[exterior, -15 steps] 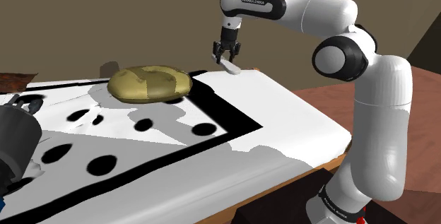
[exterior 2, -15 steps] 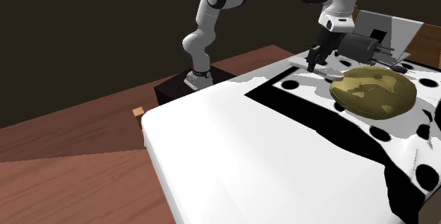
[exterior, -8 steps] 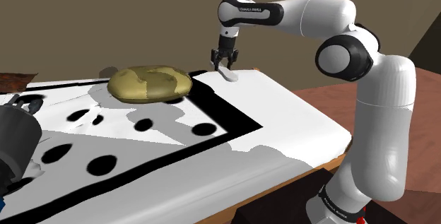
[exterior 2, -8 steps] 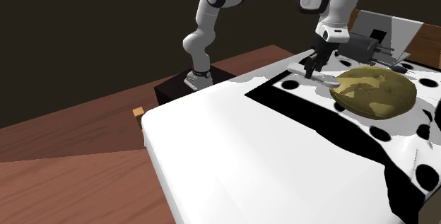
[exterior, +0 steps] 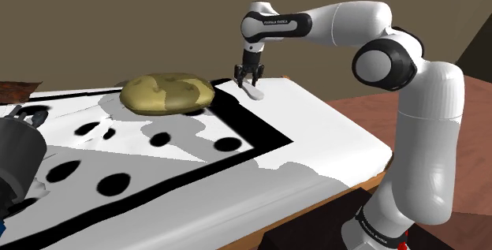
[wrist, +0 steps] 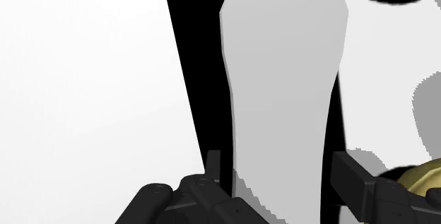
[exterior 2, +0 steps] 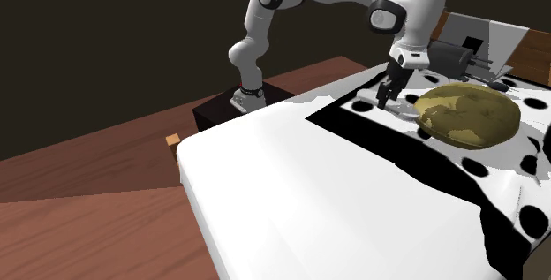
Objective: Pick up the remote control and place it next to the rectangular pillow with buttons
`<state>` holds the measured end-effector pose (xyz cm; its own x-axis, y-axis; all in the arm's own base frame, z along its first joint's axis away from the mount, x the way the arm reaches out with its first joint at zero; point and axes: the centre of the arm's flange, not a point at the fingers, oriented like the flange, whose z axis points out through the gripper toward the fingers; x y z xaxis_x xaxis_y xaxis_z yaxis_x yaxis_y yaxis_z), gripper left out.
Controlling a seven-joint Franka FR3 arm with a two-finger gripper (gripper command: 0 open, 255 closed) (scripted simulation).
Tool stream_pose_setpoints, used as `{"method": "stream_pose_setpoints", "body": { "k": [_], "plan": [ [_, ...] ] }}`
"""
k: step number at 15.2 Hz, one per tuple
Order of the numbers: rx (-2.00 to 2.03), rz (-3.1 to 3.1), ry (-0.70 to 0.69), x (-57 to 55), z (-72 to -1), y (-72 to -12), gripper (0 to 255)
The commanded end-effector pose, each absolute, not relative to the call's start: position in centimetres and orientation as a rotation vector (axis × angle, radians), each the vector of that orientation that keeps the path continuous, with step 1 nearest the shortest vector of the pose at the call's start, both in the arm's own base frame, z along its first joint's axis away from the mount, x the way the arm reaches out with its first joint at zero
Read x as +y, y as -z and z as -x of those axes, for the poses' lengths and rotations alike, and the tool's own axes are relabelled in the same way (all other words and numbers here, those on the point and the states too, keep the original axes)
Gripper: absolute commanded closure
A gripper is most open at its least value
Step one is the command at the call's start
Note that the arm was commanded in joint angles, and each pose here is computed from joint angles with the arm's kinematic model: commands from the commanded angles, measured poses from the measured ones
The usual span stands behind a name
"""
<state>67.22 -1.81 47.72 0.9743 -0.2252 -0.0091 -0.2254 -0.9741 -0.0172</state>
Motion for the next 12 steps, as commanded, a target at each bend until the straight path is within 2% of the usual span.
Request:
{"method": "stream_pose_setpoints", "body": {
  "k": [1, 12],
  "plan": [
    [0.354, 3.103, -0.01, -1.8, -67.3, -46.8, 255],
    [0.354, 3.103, -0.01, -1.8, -67.3, -40.9, 255]
  ]
}}
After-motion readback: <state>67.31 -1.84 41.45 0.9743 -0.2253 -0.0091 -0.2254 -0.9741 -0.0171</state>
